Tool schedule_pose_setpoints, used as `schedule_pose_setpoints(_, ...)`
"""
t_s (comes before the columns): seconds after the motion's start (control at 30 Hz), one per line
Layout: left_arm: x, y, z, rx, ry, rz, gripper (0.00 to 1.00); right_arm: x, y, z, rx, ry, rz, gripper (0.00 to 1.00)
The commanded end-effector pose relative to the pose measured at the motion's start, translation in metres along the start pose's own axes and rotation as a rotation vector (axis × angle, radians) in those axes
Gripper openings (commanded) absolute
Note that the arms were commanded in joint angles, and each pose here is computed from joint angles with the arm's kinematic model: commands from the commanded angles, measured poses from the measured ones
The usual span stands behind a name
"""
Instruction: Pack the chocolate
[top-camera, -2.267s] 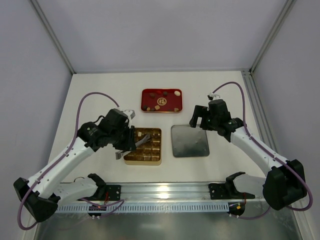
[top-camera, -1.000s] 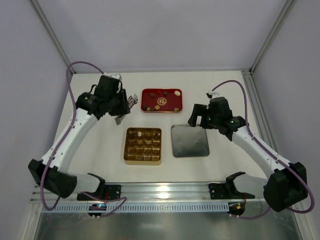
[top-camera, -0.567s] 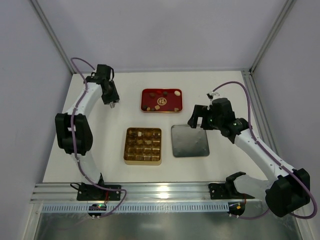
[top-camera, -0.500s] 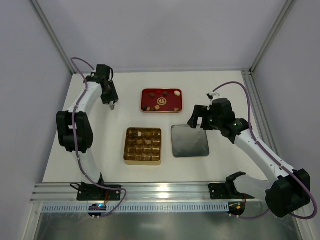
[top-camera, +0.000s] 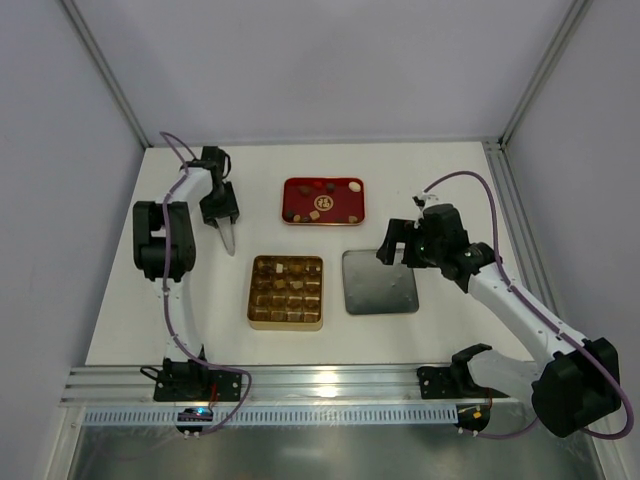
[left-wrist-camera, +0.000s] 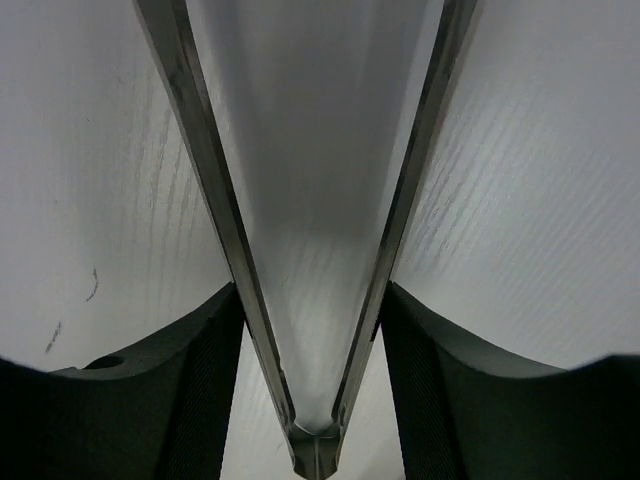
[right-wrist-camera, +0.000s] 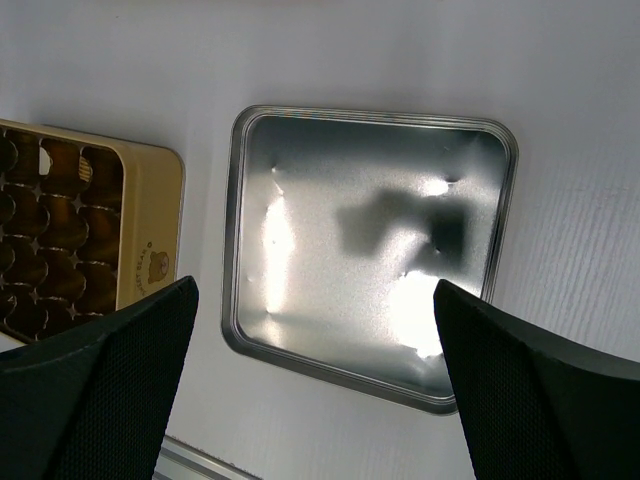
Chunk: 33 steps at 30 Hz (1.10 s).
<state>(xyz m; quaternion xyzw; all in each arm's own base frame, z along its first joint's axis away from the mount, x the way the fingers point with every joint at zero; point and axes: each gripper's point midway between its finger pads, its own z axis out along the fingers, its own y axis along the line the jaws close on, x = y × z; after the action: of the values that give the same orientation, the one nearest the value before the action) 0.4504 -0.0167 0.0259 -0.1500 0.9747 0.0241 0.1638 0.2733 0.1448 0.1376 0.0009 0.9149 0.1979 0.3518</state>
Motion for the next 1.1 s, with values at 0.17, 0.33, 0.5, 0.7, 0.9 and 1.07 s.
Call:
schedule_pose_setpoints(0.17,-0.014,0.003,0.0,-0.007,-0.052,0.017,0.77,-0.002,-0.005,0.003,0.009,-0.022,-0.004,1.0)
schedule_pose_setpoints(0.33,-0.027,0.002,-0.02,0.008,-0.101,0.028,0.93,0.0,-0.013,0.004,0.038,-0.022,0.005,1.0)
schedule_pose_setpoints(0.5,-0.048,-0.001,-0.056,0.04,-0.177,0.04,0.97,0.004,-0.028,0.005,0.1,-0.01,0.028,1.0)
schedule_pose_setpoints(0.7,-0.059,-0.001,-0.12,0.082,-0.276,-0.005,0.96,0.01,-0.059,0.004,0.188,0.012,0.127,1.0)
schedule_pose_setpoints(0.9,-0.028,-0.04,-0.208,0.317,-0.388,0.018,0.95,0.033,-0.08,0.019,0.258,0.08,0.217,0.94)
schedule_pose_setpoints(1.07,0.032,-0.095,-0.27,0.599,-0.399,0.079,0.94,0.051,-0.099,0.038,0.344,0.137,0.259,0.83)
